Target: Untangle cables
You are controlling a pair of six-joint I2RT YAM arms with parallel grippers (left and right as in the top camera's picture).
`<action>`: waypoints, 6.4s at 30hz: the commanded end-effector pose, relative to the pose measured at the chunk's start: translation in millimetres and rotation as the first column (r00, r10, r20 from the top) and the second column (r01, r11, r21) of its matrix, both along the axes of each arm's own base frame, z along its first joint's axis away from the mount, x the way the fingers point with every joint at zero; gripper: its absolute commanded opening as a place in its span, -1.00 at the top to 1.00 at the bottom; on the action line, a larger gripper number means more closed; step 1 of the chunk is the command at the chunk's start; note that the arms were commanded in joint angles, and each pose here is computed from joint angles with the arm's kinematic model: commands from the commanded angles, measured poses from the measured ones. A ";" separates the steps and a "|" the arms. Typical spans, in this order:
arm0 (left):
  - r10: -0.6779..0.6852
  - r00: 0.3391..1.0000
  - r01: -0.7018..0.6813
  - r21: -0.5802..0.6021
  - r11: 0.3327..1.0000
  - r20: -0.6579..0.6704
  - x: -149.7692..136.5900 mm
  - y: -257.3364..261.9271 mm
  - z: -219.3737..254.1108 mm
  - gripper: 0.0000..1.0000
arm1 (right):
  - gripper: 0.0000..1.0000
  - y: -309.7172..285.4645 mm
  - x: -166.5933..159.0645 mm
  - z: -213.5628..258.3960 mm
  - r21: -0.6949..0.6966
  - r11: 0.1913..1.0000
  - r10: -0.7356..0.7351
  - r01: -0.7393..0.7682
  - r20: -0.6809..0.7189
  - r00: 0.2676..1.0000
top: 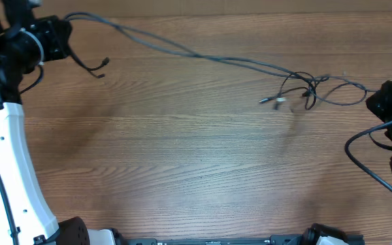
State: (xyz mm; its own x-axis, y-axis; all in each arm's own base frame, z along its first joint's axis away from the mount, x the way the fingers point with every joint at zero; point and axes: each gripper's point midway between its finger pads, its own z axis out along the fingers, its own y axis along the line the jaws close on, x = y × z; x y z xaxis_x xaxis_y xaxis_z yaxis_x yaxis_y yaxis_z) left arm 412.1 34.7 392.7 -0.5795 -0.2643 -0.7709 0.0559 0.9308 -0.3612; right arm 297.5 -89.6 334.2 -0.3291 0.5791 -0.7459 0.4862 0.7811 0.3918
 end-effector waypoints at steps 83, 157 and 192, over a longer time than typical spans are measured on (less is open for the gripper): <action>-0.669 0.385 0.736 -0.226 0.639 -0.636 -143.3 -470.6 -291.5 0.92 | -0.07 39.6 -29.8 -116.3 0.346 0.927 0.305 -0.145 -0.470 0.829; -0.977 0.113 0.989 -0.078 0.129 -0.180 -148.3 -306.5 -104.1 0.92 | 0.06 241.0 3.7 -81.6 -0.041 0.054 0.989 -0.998 -0.139 0.059; -0.998 0.066 0.991 -0.113 0.068 -0.020 -153.4 -320.1 -81.1 0.91 | 0.82 276.4 -32.3 -41.2 0.004 -0.143 0.974 -0.990 0.176 -0.140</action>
State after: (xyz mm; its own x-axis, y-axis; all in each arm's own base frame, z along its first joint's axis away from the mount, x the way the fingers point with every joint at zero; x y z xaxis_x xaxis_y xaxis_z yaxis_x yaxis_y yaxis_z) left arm 264.0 -284.6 292.7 -0.4430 0.6017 -0.6646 0.8560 0.0635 -0.5131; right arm 269.0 183.0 281.2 -0.5619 -0.2979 -0.7717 -0.8182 0.3376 0.4654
